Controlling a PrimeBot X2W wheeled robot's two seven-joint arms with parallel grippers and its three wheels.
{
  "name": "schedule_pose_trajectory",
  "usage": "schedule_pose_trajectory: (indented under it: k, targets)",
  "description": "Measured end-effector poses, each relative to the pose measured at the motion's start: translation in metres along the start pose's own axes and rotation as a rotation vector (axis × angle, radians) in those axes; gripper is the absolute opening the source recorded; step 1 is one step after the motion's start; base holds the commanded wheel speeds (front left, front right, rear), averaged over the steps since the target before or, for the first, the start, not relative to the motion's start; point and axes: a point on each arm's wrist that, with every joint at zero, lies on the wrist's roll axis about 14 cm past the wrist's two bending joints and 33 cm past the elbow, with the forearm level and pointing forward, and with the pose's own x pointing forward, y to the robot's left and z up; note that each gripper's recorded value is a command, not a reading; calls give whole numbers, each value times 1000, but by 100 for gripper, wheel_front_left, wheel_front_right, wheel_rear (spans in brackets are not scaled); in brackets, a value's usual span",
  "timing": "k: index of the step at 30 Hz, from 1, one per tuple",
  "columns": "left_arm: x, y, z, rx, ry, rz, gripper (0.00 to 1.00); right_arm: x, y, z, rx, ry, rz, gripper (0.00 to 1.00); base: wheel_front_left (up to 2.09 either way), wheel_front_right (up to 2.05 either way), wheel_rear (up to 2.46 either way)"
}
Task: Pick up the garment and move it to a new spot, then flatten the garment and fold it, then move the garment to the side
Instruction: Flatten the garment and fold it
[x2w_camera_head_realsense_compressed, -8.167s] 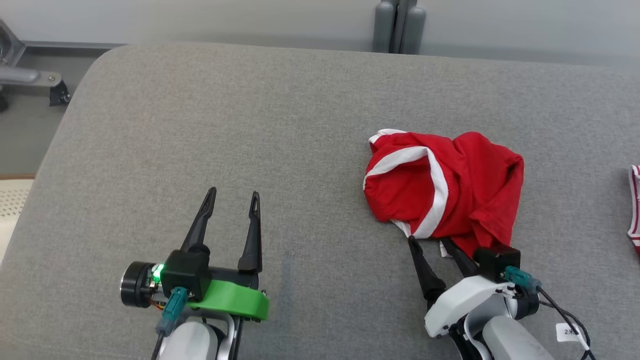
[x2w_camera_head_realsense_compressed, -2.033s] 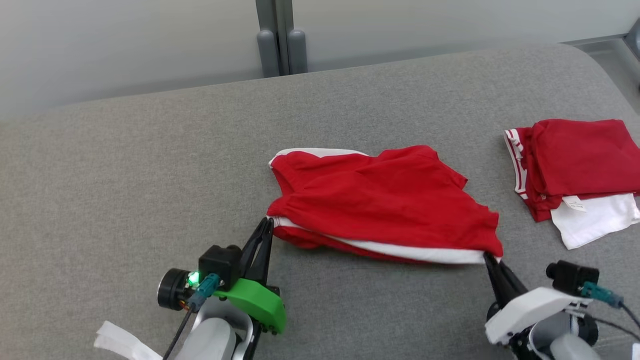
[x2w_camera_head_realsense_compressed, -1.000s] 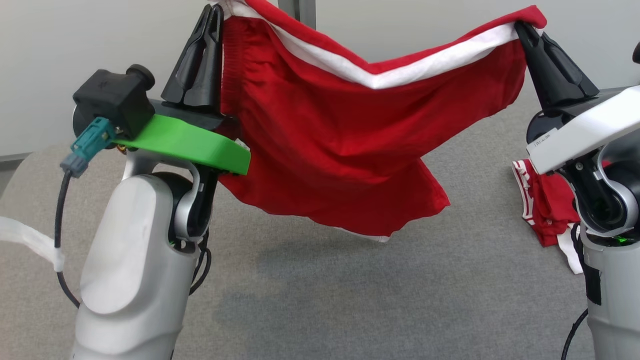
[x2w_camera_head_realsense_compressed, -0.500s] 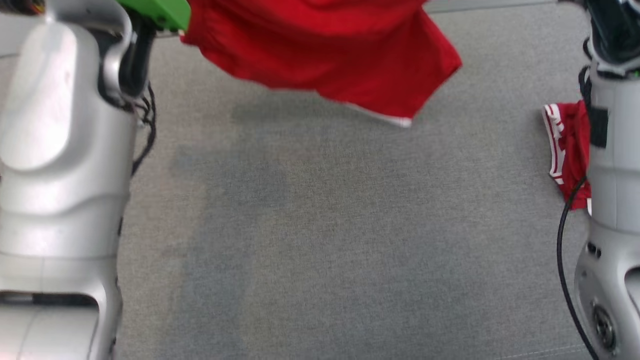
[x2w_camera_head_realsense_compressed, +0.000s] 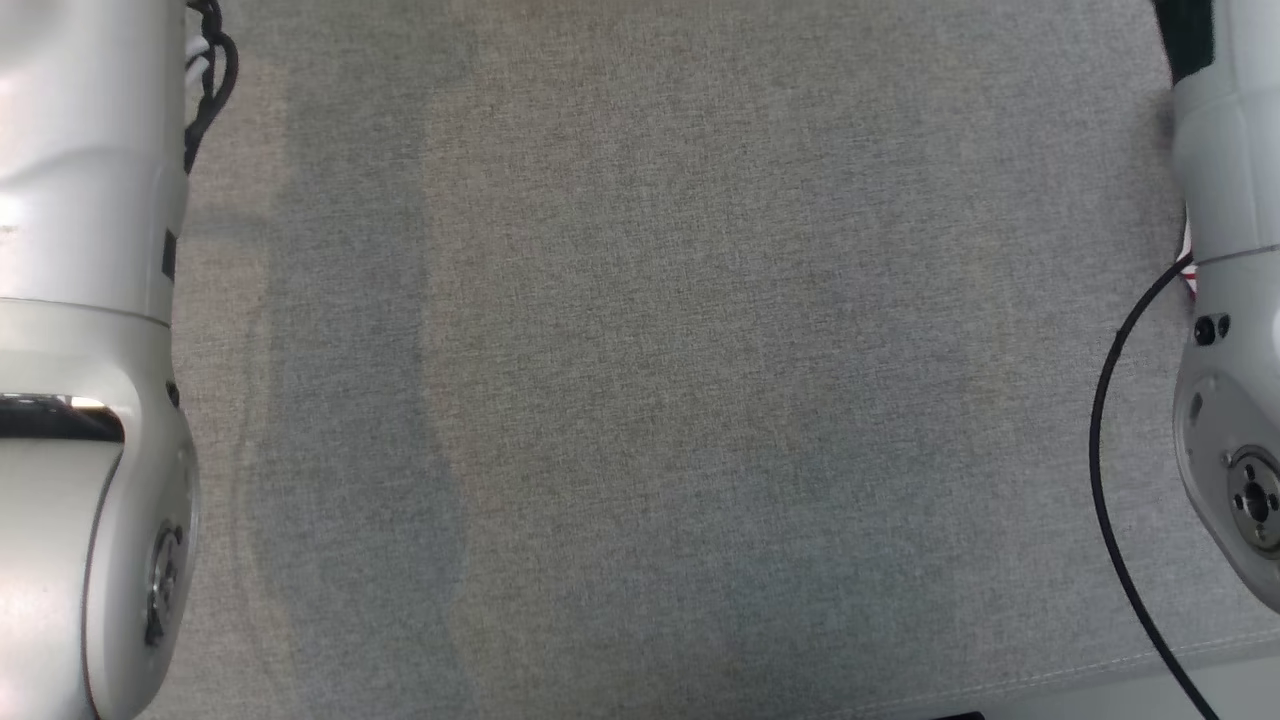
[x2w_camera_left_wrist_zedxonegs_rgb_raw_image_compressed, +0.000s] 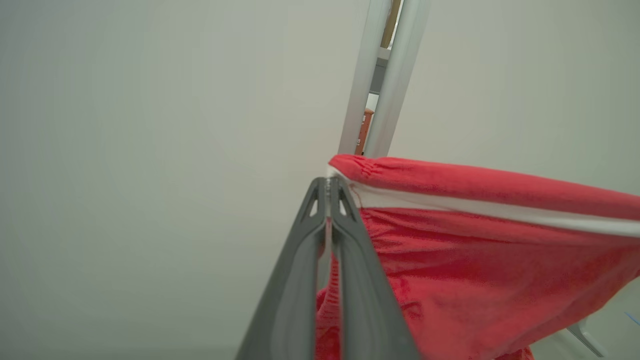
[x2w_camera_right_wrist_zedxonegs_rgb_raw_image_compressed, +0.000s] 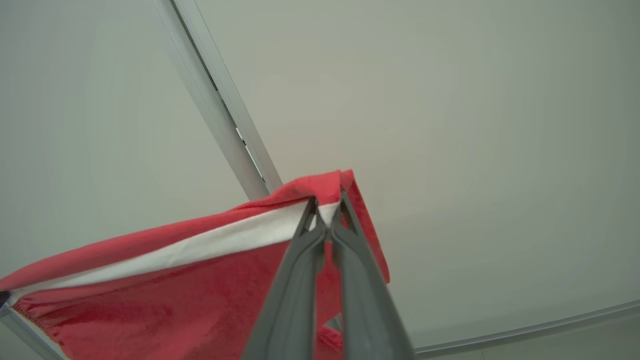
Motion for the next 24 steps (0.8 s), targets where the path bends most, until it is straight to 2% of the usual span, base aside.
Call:
schedule_pose_trajectory:
  k: [6, 11, 18, 24]
  targets:
    - [-30, 15, -75, -70, 147, 41, 0, -33, -29, -96, 23, 226, -73, 0, 0, 0, 0]
    - [-76, 21, -112, -75, 241, 55, 0, -75, -39, -144, -12, 410, -79, 0, 0, 0, 0]
    - [-162, 22, -150, -44, 397, 64, 0, -139, -49, -173, -62, 630, -66, 0, 0, 0, 0]
    - [-218, 6, -145, 8, 447, 7, 0, -197, -55, -173, -119, 799, -28, 0, 0, 0, 0]
